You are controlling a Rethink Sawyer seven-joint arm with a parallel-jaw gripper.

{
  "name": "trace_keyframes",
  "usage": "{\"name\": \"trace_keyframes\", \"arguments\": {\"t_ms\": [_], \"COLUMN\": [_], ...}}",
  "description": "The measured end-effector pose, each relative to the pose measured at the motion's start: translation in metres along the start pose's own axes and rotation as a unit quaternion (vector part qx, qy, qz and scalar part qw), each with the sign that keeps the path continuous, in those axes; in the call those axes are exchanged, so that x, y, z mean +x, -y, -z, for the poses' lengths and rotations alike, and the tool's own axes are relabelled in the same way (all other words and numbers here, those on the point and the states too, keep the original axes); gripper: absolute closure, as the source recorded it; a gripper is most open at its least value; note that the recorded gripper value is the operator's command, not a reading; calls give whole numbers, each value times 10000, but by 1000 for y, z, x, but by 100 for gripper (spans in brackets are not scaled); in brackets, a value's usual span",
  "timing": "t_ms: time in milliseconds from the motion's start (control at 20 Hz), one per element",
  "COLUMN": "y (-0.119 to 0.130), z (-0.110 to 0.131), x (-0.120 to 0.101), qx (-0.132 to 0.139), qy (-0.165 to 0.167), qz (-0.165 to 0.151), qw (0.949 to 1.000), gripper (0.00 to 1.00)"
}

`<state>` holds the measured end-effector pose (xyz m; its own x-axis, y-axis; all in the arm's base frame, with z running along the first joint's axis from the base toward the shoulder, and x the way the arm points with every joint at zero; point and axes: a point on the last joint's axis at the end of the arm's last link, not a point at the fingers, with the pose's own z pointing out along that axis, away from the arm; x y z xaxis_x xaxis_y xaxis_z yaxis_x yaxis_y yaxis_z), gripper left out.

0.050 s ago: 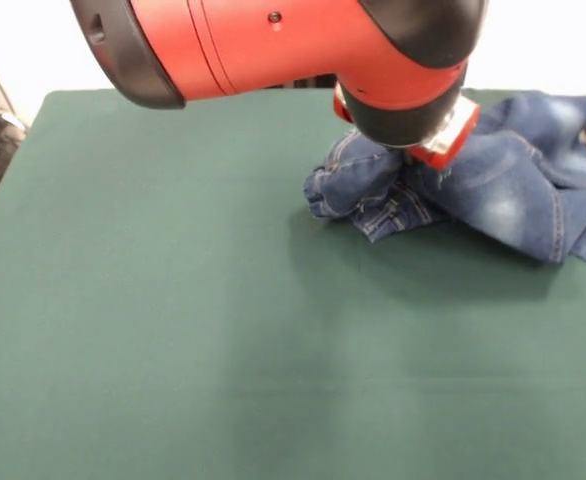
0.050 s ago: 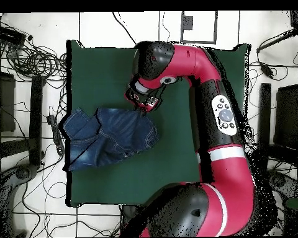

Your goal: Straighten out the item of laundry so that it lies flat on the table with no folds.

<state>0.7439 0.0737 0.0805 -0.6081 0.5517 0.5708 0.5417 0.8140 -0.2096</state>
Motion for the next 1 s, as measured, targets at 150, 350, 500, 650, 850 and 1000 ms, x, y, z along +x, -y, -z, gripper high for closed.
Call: {"name": "trace_keyframes", "arguments": {"t_ms": [150,350,500,650,850,1000], "y": [0,1,1,1,4,9], "z": [1,3,3,5,15,27], "x": [-1,-2,-2,-2,3,14], "qx": [-6,-8,-2,5,7,14], "qy": [14,47,63,90,170,298], "qz": [-6,-18,-21,-23,-16,20], "qw": [10000,10000,10000,10000,9999,9996], "gripper": [0,0,0,0,0,0]}}
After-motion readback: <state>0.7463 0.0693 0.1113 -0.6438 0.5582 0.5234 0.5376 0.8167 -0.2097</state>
